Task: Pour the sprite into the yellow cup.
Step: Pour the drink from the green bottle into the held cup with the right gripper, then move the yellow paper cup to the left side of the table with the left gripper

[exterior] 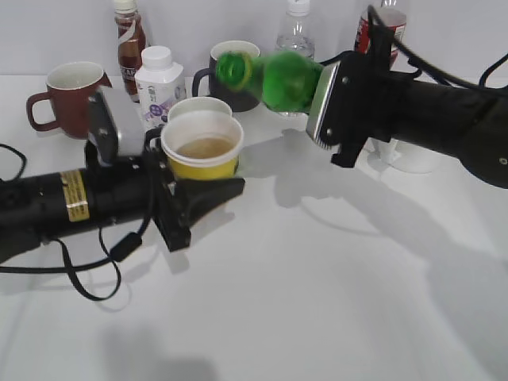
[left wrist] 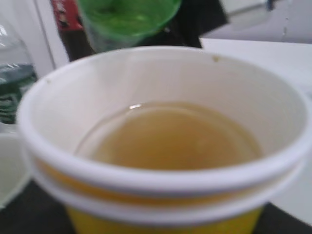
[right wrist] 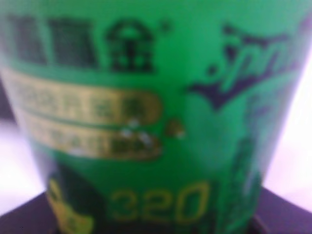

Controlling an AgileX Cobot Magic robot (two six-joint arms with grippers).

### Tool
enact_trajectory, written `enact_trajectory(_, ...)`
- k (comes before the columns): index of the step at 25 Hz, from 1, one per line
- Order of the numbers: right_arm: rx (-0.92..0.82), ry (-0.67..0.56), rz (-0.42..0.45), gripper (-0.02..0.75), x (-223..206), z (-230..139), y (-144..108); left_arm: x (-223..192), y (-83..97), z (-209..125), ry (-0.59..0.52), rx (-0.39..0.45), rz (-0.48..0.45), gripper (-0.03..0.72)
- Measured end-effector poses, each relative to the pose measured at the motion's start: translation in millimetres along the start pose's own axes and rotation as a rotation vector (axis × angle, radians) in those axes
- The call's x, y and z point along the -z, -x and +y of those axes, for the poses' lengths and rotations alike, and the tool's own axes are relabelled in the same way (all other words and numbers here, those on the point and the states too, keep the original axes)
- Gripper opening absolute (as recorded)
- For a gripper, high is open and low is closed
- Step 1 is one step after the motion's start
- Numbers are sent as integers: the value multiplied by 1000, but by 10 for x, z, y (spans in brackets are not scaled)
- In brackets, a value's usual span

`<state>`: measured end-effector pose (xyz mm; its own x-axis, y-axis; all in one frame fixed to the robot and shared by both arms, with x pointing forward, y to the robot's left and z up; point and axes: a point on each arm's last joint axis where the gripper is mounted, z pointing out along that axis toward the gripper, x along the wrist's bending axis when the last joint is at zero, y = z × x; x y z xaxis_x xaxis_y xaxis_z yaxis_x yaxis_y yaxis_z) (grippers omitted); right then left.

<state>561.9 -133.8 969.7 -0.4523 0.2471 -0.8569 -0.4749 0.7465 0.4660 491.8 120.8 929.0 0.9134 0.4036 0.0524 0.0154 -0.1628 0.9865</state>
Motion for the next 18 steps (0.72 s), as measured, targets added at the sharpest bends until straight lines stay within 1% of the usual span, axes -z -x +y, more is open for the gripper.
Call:
enact_trajectory(1,-62,10,11,385,0,10,-10,20,-23,22,6,-4,10,400)
enact_trajectory(3,-239,26,34,385,1,27,-28,61,-69,69,18,-13,31,400)
enact_trajectory(7,-619,46,44,385,3,51,-25,164,-180,147,39,-28,81,400)
enact_trajectory(8,-677,62,43,385,0,61,-24,194,-212,163,43,-31,96,400)
enact_trajectory(11,-802,96,43,385,-29,60,-49,283,-314,190,48,-36,142,400)
enact_trajectory(14,-905,95,58,385,-78,13,-134,376,-425,176,43,-32,191,400)
enact_trajectory(18,-1021,111,58,385,-140,-47,-232,486,-559,127,10,-18,257,400)
